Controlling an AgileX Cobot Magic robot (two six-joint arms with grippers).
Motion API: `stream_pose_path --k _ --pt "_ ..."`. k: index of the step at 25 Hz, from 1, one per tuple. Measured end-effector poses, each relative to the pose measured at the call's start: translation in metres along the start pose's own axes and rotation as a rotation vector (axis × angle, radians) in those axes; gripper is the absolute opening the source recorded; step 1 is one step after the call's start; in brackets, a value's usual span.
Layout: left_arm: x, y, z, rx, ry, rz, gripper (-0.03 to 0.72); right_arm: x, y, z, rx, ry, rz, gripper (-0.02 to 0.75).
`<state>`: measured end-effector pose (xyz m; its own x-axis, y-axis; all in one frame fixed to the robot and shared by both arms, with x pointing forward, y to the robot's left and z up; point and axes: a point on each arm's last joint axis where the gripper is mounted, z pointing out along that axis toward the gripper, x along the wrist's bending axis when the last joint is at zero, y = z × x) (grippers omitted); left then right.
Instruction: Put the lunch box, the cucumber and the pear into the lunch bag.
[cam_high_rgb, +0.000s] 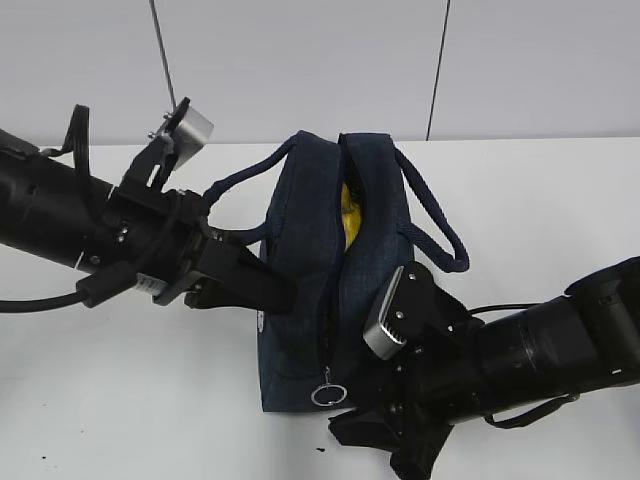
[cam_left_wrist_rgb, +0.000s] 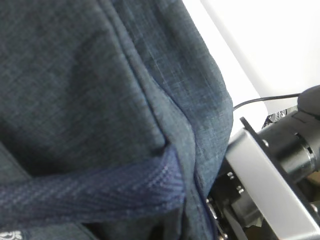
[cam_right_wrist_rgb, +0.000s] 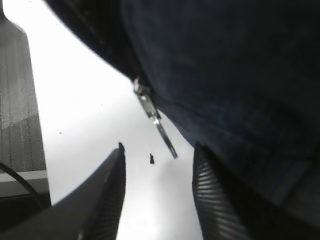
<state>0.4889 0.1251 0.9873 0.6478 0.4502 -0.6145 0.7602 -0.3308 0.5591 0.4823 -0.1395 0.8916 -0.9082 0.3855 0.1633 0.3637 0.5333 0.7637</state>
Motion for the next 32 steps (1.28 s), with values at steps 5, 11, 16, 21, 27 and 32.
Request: stream_pose_path --k 5,11,16,21,27,32 --pt "0.0 0.0 0.0 0.0 0.0 0.0 -0.015 0.004 0.003 0.0 -0.038 0.04 -0.002 0.353" --pt "0.0 0.0 0.0 -0.004 -0.002 -0.004 -0.015 0.005 0.002 0.002 -0.048 0.063 0.006 0.353" --pt "0.0 0.001 0.0 -0.007 -0.003 -0.006 -0.015 0.003 0.0 0.006 -0.042 0.072 0.013 0.346" --pt "0.0 0.001 0.0 -0.007 -0.003 -0.006 -0.015 -0.002 0.006 0.008 -0.056 0.068 0.002 0.277" --pt "0.0 0.001 0.0 -0.007 -0.003 -0.006 -0.015 -0.003 0.004 0.015 -0.069 0.103 0.016 0.195" --pt "0.0 0.001 0.0 -0.007 -0.003 -0.006 -0.015 -0.002 0.006 0.015 -0.091 0.124 0.017 0.081"
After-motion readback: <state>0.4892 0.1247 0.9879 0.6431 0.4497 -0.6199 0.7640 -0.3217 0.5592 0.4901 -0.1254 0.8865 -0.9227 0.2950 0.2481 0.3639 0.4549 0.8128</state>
